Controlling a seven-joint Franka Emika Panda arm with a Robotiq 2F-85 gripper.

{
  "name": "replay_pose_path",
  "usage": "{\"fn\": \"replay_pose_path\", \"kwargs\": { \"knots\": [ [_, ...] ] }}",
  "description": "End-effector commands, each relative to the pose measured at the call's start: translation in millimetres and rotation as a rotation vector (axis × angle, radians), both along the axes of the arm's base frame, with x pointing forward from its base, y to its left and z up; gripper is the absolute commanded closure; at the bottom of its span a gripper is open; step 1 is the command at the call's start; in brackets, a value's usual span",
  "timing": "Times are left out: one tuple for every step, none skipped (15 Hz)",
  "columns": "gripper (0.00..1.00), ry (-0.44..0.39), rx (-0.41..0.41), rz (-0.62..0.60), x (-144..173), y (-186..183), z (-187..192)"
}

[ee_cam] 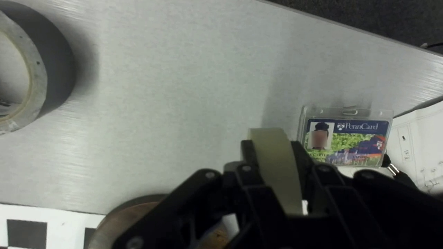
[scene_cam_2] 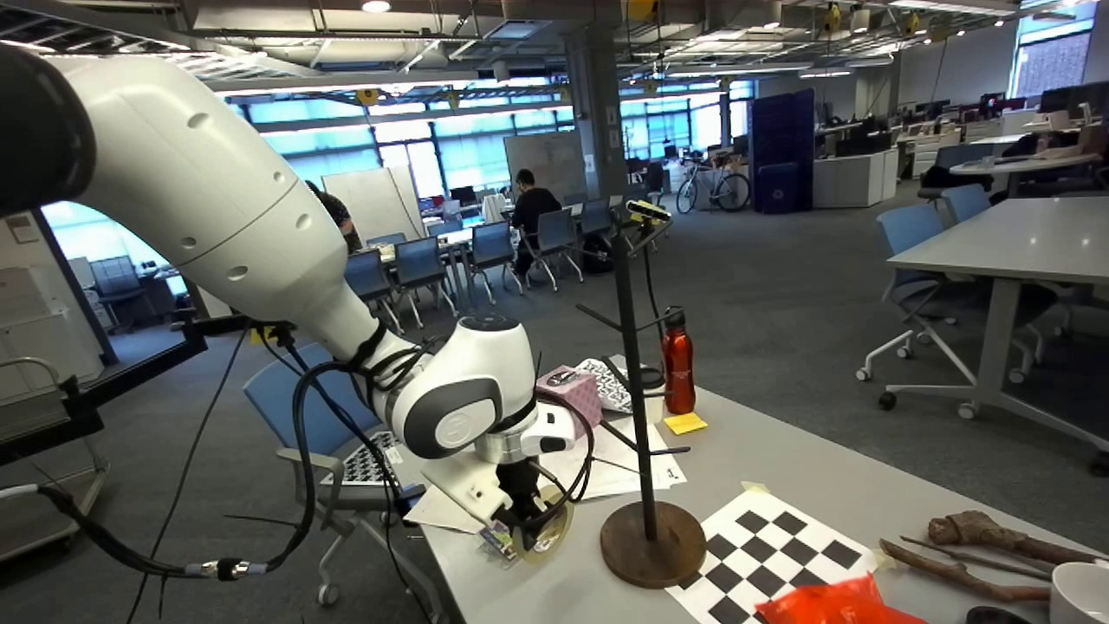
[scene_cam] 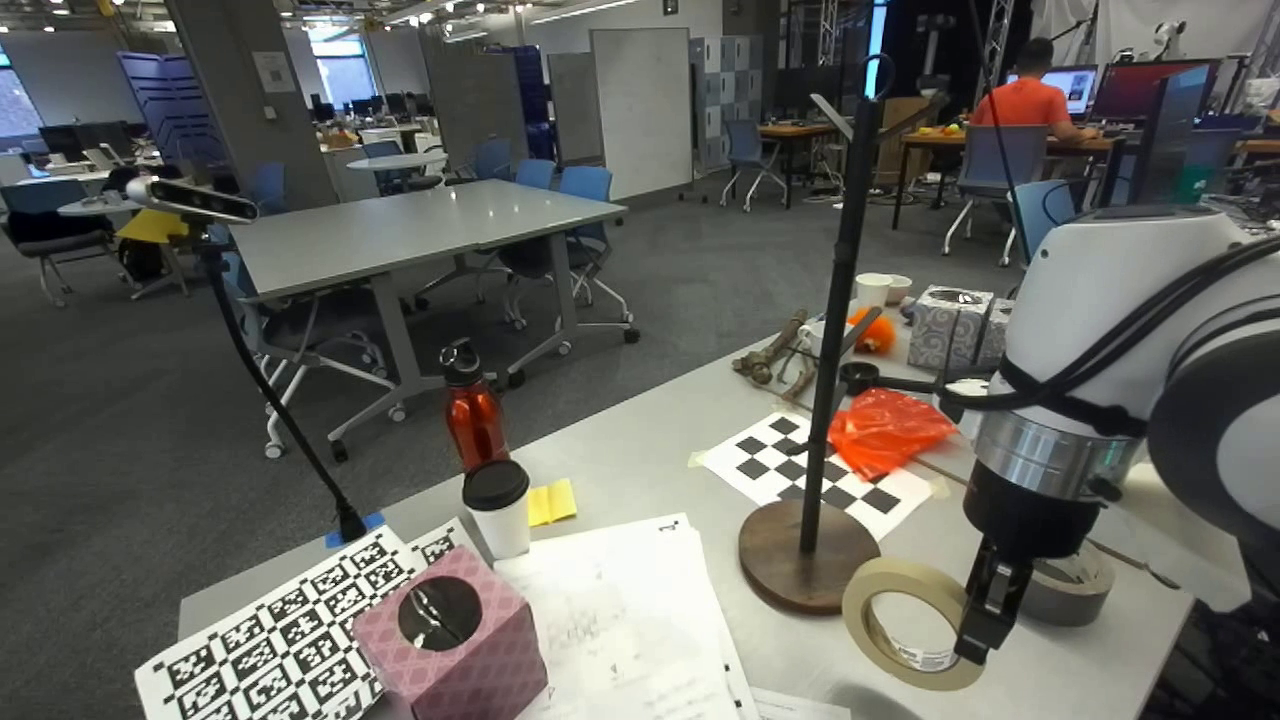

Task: Put the masking tape on the table

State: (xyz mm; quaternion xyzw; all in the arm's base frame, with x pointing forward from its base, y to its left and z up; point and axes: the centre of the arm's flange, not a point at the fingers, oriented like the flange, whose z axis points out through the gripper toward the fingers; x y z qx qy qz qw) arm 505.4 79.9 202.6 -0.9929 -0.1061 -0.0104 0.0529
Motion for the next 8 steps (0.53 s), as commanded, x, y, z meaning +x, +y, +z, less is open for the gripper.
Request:
{"fn": "replay_pose_path", "kwargs": {
  "knots": [
    [0.93, 0.032, 0.024, -0.005, 15.5, 7.1, -6.9],
    [0.93, 0.039, 0.029, -0.013, 16.4, 8.7, -9.8],
    [0.93, 0.045, 0.032, -0.020, 17.0, 10.2, -12.2],
    [0.93, 0.054, 0.035, -0.027, 17.5, 11.4, -14.7],
    [0.93, 0.062, 0.034, -0.032, 17.3, 12.4, -17.2],
    [0.93, 0.073, 0.026, -0.035, 17.1, 12.9, -19.8],
    [0.93, 0.079, 0.018, -0.036, 16.7, 12.9, -22.0],
    [0.93, 0.085, 0.002, -0.037, 16.4, 12.5, -24.4]
  ]
}}
